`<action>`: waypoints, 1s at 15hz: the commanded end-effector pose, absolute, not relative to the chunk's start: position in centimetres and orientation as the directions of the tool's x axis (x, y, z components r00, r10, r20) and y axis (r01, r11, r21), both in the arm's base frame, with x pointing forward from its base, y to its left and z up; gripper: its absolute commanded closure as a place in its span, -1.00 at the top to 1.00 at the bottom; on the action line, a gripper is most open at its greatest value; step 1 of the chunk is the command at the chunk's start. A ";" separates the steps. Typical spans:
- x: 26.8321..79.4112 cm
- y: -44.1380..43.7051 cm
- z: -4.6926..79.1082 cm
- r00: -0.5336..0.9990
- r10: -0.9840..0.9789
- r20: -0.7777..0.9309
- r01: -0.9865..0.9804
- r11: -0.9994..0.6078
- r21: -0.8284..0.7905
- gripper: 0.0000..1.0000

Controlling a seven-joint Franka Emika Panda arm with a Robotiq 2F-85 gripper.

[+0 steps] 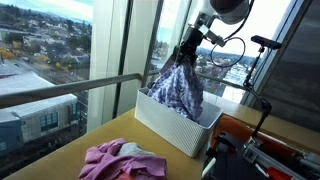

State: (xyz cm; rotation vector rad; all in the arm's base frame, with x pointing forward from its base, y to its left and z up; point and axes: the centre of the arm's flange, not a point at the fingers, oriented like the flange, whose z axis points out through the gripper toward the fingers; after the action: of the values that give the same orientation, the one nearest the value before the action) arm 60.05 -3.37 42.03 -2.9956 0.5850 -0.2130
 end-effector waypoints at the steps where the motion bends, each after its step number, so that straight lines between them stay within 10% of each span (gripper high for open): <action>1: 60.0 -1.0 51.8 0.913 -0.342 0.222 -0.315 -0.937 -0.150 -1.00; 15: 55.9 19.5 81.8 0.843 -0.108 0.528 -0.005 -0.981 -0.192 -1.00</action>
State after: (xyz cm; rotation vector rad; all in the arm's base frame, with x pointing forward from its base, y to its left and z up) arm 54.69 15.36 76.24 -2.8456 0.1293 -0.7972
